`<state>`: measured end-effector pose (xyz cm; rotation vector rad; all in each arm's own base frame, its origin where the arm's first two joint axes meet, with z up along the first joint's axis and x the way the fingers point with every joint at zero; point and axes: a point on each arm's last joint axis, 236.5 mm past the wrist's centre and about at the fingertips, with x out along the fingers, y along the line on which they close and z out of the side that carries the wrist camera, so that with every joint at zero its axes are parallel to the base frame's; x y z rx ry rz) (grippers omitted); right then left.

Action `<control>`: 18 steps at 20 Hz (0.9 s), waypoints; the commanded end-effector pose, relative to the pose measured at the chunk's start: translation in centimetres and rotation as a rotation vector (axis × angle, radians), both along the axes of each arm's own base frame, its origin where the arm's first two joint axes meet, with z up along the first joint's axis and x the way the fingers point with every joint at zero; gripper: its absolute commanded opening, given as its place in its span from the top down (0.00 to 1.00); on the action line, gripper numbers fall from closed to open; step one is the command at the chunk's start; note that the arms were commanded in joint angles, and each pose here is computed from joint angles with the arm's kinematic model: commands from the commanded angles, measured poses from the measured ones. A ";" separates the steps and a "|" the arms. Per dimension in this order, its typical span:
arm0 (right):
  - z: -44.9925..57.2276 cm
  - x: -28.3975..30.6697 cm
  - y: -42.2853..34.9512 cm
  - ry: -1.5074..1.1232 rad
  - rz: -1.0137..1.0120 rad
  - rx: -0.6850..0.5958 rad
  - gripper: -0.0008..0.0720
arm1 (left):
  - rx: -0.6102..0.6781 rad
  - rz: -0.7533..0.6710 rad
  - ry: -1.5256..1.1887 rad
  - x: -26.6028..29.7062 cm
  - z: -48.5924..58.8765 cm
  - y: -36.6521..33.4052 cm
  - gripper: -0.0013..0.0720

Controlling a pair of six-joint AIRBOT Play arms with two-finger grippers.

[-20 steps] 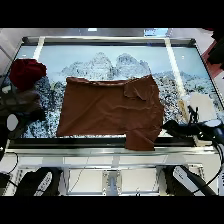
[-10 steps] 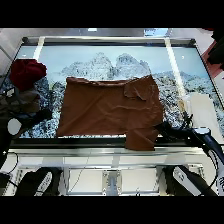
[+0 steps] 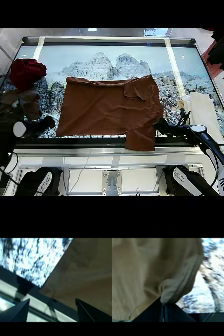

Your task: Fold the shirts.

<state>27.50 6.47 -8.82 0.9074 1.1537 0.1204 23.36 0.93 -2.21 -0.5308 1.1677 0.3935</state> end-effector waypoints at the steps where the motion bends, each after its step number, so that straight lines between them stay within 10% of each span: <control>1: 1.8 0.7 0.9 -0.033 0.045 0.032 0.95 | -0.218 0.281 0.058 -1.8 -4.1 -2.7 0.11; 14: 3.2 1.1 1.5 -0.063 0.091 0.049 0.95 | -0.357 0.561 -0.033 -0.7 -7.1 -3.0 0.11; 18: 3.2 1.1 1.5 -0.063 0.091 0.050 0.95 | -0.363 0.557 -0.087 0.6 -6.8 -2.7 0.26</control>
